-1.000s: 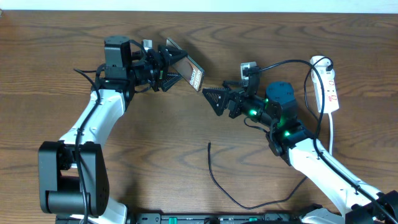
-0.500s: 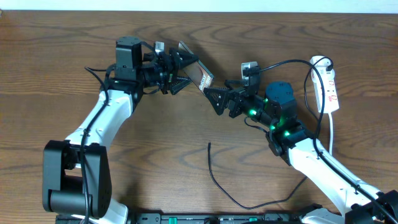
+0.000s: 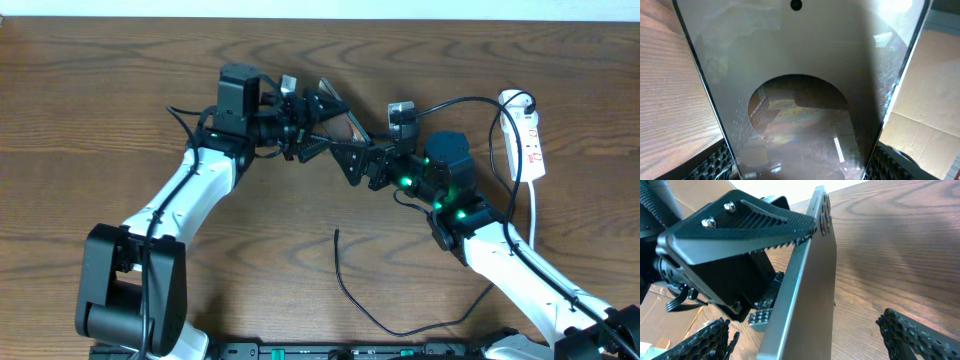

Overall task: Plug charger to phone and switch on socket
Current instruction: 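Grasp the phone with the right gripper and release the left gripper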

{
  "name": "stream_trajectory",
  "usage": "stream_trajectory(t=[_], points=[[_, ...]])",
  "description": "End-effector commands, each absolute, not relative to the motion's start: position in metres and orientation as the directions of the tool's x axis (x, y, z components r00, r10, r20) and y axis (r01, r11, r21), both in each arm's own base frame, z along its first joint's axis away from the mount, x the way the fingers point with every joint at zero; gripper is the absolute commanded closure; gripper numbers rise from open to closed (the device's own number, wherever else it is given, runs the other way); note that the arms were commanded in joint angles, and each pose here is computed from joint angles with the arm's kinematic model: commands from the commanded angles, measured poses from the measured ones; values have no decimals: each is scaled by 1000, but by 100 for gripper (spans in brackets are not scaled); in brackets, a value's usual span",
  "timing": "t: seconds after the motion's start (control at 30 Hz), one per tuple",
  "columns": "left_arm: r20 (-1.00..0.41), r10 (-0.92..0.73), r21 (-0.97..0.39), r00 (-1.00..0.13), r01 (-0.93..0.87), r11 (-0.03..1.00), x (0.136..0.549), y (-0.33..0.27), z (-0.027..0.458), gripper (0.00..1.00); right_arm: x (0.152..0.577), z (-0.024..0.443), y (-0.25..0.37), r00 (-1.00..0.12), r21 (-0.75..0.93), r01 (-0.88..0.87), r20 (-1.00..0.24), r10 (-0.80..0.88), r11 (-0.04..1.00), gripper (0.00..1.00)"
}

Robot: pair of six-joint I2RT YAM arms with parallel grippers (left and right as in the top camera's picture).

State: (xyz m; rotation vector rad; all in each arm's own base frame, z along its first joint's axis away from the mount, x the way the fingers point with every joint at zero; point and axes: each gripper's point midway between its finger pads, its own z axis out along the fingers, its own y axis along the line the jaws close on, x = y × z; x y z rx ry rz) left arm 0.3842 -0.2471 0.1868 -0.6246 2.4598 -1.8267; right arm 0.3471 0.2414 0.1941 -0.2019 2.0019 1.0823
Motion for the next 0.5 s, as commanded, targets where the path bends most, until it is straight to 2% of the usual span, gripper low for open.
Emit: stream_trajectory(t=[0.0,0.27,0.37,0.47], points=[[234,-273,-927,-933,-299,226,375,-257,193,92,350,198,243,-625,602,-500,-748,223,623,8],[246,-243,-924,-938,-303,234,366,-271,193,93,352,196,241,-627,600,-484,-745,226,637,20],[245,-244,-924,-938,-303,234,366,-270,193,93,351,195,241,-629,601,-482,-744,226,637,35],[244,-250,-923,-937,-303,235,367,-270,193,92,351,195,241,-629,601,-482,-744,226,638,43]])
